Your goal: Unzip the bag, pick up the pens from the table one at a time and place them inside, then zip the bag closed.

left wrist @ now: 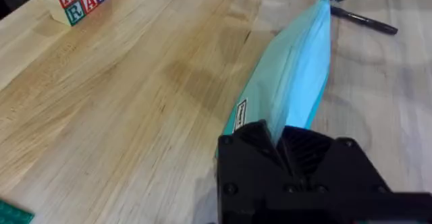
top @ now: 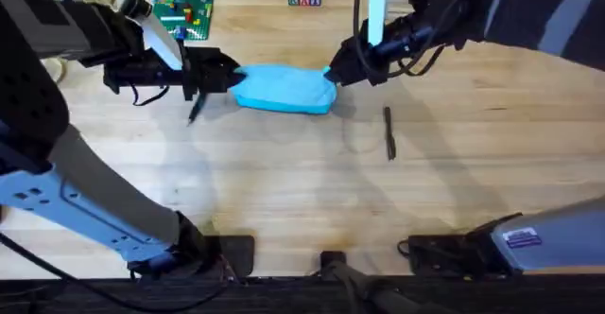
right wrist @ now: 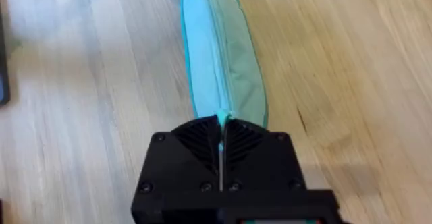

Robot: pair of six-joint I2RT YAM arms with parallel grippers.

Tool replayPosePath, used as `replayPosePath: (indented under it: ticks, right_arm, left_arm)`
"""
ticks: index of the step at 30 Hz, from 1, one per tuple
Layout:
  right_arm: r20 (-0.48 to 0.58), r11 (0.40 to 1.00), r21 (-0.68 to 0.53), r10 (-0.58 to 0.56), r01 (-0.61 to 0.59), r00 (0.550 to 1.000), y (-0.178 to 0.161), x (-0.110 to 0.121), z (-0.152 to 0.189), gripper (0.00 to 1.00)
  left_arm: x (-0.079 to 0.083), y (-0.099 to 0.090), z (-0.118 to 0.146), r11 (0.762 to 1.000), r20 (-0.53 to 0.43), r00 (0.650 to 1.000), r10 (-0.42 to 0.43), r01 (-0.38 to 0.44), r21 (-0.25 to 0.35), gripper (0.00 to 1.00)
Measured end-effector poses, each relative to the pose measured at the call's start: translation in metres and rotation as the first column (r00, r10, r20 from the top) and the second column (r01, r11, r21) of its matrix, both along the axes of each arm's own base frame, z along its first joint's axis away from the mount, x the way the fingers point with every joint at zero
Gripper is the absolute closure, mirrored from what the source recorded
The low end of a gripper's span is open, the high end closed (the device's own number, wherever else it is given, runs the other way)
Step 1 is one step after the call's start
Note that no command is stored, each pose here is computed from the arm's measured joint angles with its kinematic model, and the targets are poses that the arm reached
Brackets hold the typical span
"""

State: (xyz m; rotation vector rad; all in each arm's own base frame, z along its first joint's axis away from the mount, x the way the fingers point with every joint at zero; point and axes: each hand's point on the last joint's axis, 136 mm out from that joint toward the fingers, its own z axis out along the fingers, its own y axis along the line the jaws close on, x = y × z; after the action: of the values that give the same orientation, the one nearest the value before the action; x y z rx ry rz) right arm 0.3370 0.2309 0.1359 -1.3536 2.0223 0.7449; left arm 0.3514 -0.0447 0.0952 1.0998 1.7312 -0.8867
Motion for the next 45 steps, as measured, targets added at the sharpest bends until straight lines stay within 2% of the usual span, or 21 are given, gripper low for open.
replayPosePath:
  ticks: [23, 35, 45]
  right_arm:
    - [0.132, 0.993, 0.02, 0.115, -0.119, 0.985, 0.053, -0.009, 0.009, 0.971]
    - [0.212, 0.983, 0.051, 0.16, -0.174, 0.964, 0.082, -0.005, 0.009, 0.972]
    - [0.248, 0.978, 0.107, 0.149, -0.179, 0.957, 0.11, 0.003, 0.005, 0.971]
  left_arm:
    - [0.0, 0.002, -0.001, 1.0, -0.001, 1.0, 0.004, -0.004, 0.005, 0.959]
    - [0.0, 0.002, -0.001, 1.0, -0.002, 1.0, 0.004, -0.004, 0.004, 0.959]
    - [0.0, 0.002, -0.001, 1.0, -0.001, 1.0, 0.004, -0.004, 0.004, 0.959]
